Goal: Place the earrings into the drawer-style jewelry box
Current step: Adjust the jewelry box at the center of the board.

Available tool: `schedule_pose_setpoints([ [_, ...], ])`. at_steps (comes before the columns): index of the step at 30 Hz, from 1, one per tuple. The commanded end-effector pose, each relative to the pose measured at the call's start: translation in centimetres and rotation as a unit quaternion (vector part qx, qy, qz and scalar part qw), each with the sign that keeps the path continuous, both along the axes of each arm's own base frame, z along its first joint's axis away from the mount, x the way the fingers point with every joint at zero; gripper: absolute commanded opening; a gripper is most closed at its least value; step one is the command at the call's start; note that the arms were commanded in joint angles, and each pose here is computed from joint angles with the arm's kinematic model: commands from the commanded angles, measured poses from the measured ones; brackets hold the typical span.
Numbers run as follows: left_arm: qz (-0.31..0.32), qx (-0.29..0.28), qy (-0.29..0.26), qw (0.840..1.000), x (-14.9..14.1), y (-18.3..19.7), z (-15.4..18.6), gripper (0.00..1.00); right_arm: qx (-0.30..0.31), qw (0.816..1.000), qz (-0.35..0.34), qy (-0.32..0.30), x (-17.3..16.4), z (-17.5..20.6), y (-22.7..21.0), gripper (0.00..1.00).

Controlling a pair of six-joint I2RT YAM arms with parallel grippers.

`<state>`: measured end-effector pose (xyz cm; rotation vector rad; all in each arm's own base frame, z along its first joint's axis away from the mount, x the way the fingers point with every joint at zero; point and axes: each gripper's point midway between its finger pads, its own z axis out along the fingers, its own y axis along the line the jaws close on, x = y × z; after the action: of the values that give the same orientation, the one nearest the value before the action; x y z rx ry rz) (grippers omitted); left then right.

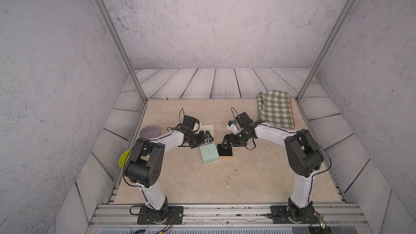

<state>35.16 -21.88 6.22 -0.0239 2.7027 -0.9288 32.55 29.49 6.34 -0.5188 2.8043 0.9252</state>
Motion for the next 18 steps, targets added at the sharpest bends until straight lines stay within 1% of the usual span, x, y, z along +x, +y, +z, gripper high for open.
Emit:
schedule_pose_setpoints([
  [1,-0.004,-0.004,0.001,1.000,0.4,-0.3,0.2,0.93,0.014,1.000,0.006,0.006,0.1,0.1,0.7,0.91],
  [6,-0.001,-0.001,0.002,1.000,0.3,-0.1,0.2,0.92,0.020,1.000,0.007,0.010,0.1,0.1,0.9,0.90],
  [10,0.020,0.028,-0.003,0.999,-0.7,2.2,0.6,0.93,0.019,1.000,0.008,0.010,0.0,0.1,0.8,0.90],
  [12,0.029,0.031,0.001,0.999,-1.4,3.0,0.5,0.93,0.019,1.000,0.009,0.008,0.0,0.2,0.9,0.90],
  [14,0.029,0.020,0.004,0.999,-2.0,2.9,0.7,0.93,0.022,1.000,0.010,0.006,0.1,0.3,1.0,0.90],
  [18,0.030,-0.029,0.013,0.999,-2.2,1.3,0.9,0.92,0.029,1.000,0.009,0.007,0.2,0.4,1.2,0.89],
])
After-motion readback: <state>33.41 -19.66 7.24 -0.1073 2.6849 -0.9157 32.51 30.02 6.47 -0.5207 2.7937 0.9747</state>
